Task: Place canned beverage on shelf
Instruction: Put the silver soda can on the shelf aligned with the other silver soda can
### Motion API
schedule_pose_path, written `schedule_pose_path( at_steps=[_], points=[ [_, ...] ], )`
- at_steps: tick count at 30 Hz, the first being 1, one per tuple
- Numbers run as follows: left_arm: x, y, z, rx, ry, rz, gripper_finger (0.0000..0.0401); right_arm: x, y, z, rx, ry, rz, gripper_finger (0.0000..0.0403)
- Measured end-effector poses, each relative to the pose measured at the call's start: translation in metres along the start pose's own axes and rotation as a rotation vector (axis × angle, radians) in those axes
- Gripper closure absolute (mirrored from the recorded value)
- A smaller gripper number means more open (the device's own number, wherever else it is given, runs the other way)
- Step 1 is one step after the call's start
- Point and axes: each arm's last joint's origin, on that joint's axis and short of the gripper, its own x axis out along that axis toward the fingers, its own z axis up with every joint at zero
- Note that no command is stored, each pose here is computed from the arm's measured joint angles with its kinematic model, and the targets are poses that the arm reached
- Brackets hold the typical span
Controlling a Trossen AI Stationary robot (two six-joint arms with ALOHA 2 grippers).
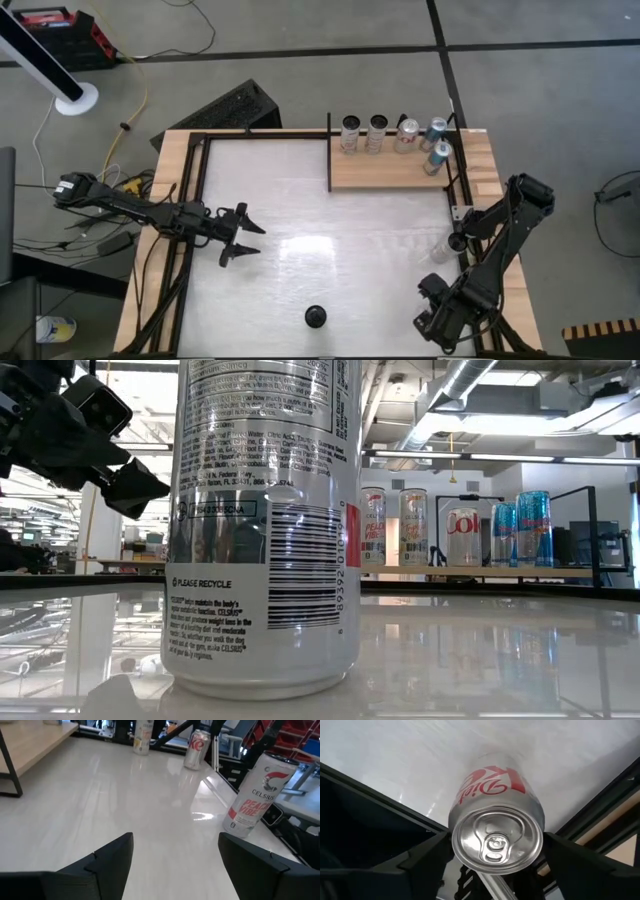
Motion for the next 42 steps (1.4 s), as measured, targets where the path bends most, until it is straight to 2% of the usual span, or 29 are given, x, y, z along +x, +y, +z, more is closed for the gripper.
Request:
schedule_pose_path(
  at_steps=[4,8,13,20,27,33,37,42],
  points=[
    [0.000,0.000,0.000,-0.005,0.002,0.000,0.0124,-0.001,0.000,0.004,-0.050,-0.006,-0.016,0.0091],
    [0.000,0.000,0.000,0.001,0.002,0.000,0.0124,-0.003,0.001,0.015,-0.229,-0.013,-0.038,0.0117],
    [0.000,0.000,0.000,0.015,0.002,0.001,0.0124,-0.007,0.007,0.036,-0.451,-0.017,-0.034,0.0123],
    [0.000,0.000,0.000,0.016,0.005,0.001,0.0124,-0.012,0.013,0.061,-0.671,-0.026,-0.018,0.0124],
    [0.000,0.000,-0.001,0.016,0.007,0.002,0.0124,-0.020,0.015,0.079,-0.777,-0.050,-0.040,0.0125],
    [0.000,0.000,-0.001,0.017,0.007,0.002,0.0124,-0.041,0.018,0.091,-0.845,-0.158,-0.082,0.0125],
    [0.000,0.000,-0.001,0.020,0.005,0.003,0.0124,-0.046,0.016,0.101,-1.018,-0.208,-0.157,0.0125],
    [0.000,0.000,-0.001,0.020,0.004,0.007,0.0124,-0.037,0.023,0.119,-1.317,-0.237,-0.297,0.0125]
  ],
)
